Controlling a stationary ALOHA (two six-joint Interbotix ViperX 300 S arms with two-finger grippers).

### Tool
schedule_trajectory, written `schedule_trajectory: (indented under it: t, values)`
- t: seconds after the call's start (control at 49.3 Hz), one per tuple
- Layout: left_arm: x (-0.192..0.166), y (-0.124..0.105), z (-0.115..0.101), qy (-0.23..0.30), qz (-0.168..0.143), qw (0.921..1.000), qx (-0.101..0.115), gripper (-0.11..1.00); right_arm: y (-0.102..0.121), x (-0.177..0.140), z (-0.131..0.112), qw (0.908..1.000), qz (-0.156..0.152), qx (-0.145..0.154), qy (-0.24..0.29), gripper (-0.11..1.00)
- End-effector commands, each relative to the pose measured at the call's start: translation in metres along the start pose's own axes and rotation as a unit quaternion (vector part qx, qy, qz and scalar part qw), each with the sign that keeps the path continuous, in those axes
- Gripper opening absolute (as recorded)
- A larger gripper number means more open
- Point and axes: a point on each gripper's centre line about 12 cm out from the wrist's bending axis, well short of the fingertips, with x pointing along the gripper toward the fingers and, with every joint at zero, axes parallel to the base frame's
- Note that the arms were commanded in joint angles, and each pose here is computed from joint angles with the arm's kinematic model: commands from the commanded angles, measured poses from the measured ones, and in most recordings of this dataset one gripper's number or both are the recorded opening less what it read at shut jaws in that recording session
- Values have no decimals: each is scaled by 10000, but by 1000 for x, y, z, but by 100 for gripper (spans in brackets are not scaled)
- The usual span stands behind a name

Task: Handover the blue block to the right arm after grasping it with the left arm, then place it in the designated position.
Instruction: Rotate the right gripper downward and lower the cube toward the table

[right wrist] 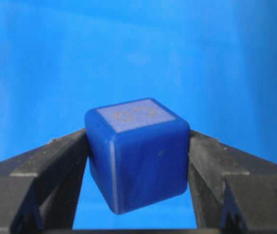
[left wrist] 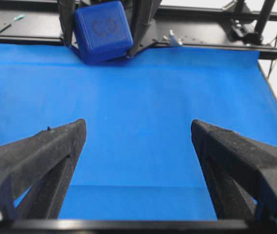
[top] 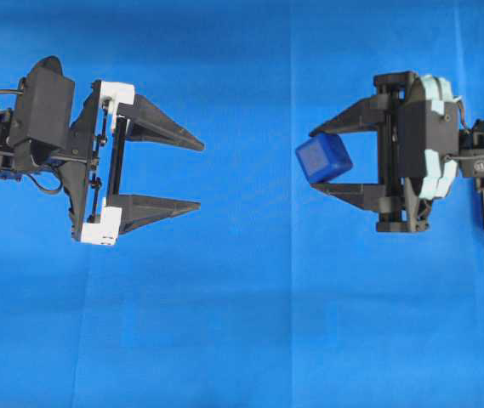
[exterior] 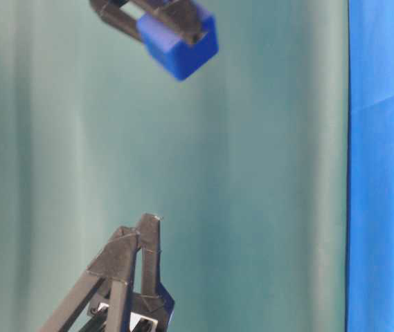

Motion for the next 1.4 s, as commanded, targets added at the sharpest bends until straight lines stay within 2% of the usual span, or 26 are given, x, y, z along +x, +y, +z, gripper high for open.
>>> schedule_trajectory:
  t: [0.0,0.162,1.074,1.378]
  values:
    - [-2,-2,14,-221,-25,9998,9,93,2,-5,2,10000,-5,61,65,52]
    - [-2,-1,14,-221,-25,9998,9,93,3,-5,-2,9997,-50,65,234,52]
    - [-2,-1,14,-214,-24,9998,1,93,3,-6,-3,9997,-57,44,240,52]
    - [-2,-1,14,-222,-17,9998,0,93,7,3,-7,9997,68,77,237,52]
